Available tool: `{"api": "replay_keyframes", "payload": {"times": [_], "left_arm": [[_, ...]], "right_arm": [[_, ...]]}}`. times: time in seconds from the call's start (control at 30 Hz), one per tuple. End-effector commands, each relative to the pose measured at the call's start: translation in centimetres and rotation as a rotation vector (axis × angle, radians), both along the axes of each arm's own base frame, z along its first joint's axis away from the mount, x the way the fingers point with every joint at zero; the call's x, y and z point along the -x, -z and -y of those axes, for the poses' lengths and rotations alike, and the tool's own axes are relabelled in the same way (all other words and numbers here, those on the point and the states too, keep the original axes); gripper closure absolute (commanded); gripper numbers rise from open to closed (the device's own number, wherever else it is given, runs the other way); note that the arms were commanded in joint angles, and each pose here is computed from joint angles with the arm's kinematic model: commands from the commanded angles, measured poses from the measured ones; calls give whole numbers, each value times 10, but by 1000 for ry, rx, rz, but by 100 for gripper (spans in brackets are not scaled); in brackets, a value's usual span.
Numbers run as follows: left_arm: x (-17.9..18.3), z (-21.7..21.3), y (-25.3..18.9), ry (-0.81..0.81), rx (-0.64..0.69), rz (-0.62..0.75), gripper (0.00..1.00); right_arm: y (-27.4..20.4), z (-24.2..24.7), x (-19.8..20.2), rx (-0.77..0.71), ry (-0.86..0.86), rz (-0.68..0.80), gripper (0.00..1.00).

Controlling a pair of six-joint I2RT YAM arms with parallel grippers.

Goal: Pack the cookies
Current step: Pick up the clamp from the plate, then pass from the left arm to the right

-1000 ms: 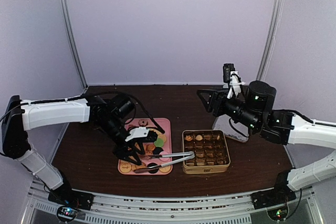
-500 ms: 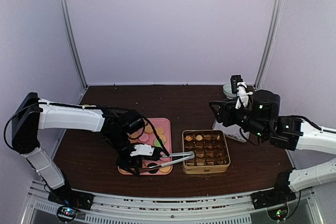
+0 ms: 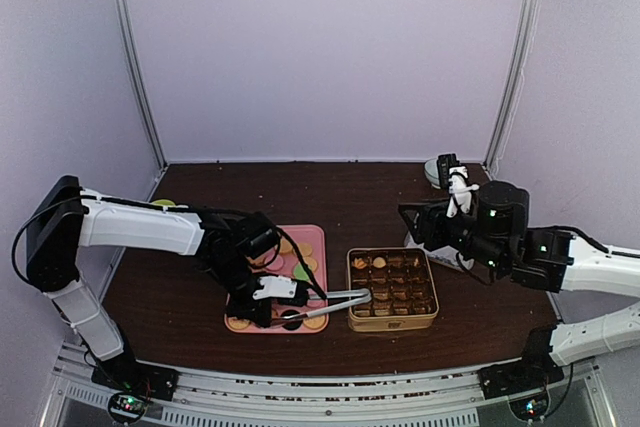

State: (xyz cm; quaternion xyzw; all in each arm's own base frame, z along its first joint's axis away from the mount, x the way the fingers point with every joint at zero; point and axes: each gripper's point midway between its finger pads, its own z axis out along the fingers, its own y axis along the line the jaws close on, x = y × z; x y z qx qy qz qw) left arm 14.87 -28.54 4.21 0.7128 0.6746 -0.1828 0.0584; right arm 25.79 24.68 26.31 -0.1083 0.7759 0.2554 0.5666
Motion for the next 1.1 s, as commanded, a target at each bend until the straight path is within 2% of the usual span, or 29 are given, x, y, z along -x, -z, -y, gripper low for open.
{"api": "replay_keyframes", "payload": {"times": [0.0, 0.17, 0.47, 0.7, 0.93, 1.07], "left_arm": [[-1, 3, 1, -8, 13, 10, 94], [-3, 4, -4, -22, 20, 23, 100], [-1, 13, -37, -33, 96, 16, 100], [3, 18, -76, -28, 172, -13, 100], [-7, 19, -120, -88, 296, -112, 100], [-9, 21, -150, -102, 389, -187, 100]], "right_arm": [[-6, -1, 2, -42, -15, 15, 47], [-10, -4, 3, -49, -37, 28, 46], [-25, -5, 8, -63, -68, 55, 40], [-35, -6, 12, -84, -90, 66, 26], [-49, -20, 26, -146, -206, 85, 0], [-57, -37, 43, -197, -360, 105, 0]]}}
